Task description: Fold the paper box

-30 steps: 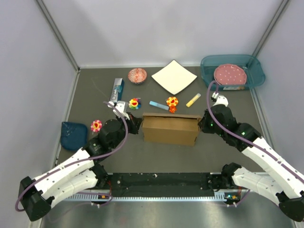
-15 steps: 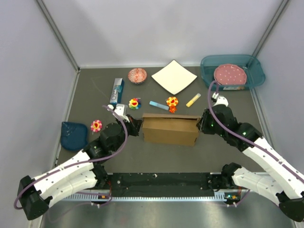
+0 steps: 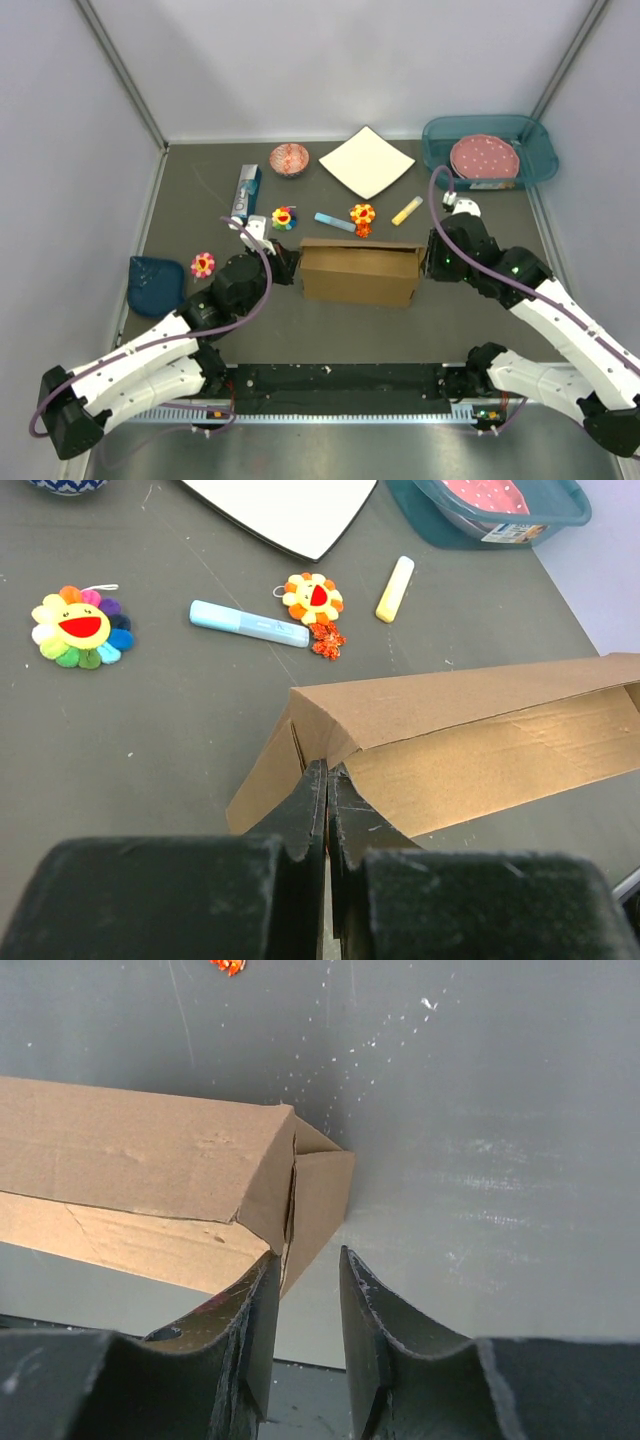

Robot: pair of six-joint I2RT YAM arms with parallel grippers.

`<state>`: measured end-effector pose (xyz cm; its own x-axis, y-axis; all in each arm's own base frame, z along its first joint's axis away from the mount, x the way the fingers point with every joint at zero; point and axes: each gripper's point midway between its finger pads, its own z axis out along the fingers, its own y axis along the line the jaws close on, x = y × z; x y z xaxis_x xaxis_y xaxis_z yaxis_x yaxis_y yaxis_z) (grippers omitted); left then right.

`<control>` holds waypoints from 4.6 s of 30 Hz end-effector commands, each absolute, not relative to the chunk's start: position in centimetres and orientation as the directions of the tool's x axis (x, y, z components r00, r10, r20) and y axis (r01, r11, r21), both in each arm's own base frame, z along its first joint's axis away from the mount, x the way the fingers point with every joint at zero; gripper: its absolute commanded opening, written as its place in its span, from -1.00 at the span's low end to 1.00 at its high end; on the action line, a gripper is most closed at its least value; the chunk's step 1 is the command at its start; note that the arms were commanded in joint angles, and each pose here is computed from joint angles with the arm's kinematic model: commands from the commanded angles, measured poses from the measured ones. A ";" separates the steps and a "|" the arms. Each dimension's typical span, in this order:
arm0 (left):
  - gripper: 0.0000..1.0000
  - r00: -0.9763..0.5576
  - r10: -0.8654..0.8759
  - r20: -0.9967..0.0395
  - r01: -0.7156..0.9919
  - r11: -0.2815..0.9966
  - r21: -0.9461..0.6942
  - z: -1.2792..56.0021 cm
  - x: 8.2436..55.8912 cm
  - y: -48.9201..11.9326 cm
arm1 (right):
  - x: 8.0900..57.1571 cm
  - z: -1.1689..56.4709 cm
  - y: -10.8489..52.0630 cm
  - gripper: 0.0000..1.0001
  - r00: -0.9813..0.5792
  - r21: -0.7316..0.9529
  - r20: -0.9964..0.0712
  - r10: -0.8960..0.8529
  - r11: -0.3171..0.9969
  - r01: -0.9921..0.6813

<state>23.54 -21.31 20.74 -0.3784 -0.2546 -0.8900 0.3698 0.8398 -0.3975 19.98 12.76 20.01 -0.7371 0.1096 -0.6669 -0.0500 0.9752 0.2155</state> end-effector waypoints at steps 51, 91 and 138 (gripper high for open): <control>-1.00 -0.558 -0.065 -0.827 0.341 0.891 -0.300 13.1 20.9 -20.5 | 16.0 12.1 11.5 -1.00 -0.848 0.200 -0.505 0.161 0.977 0.067; -1.00 -0.548 -0.053 -0.835 0.355 0.889 -0.289 13.9 21.2 -21.1 | 23.4 24.1 13.9 -0.46 -0.559 0.284 -0.804 0.202 0.957 -0.063; -0.12 -0.345 -0.154 -0.926 0.411 0.862 -0.296 24.1 23.1 -21.2 | 18.9 14.4 11.6 -1.00 -0.743 0.229 -0.632 0.221 0.969 0.094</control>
<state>22.17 -20.37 21.16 -0.4086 -0.1224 -0.9045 0.3835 0.8762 -0.2918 21.88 13.71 19.32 -0.6073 0.3481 -0.7142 0.0502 0.9139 0.4027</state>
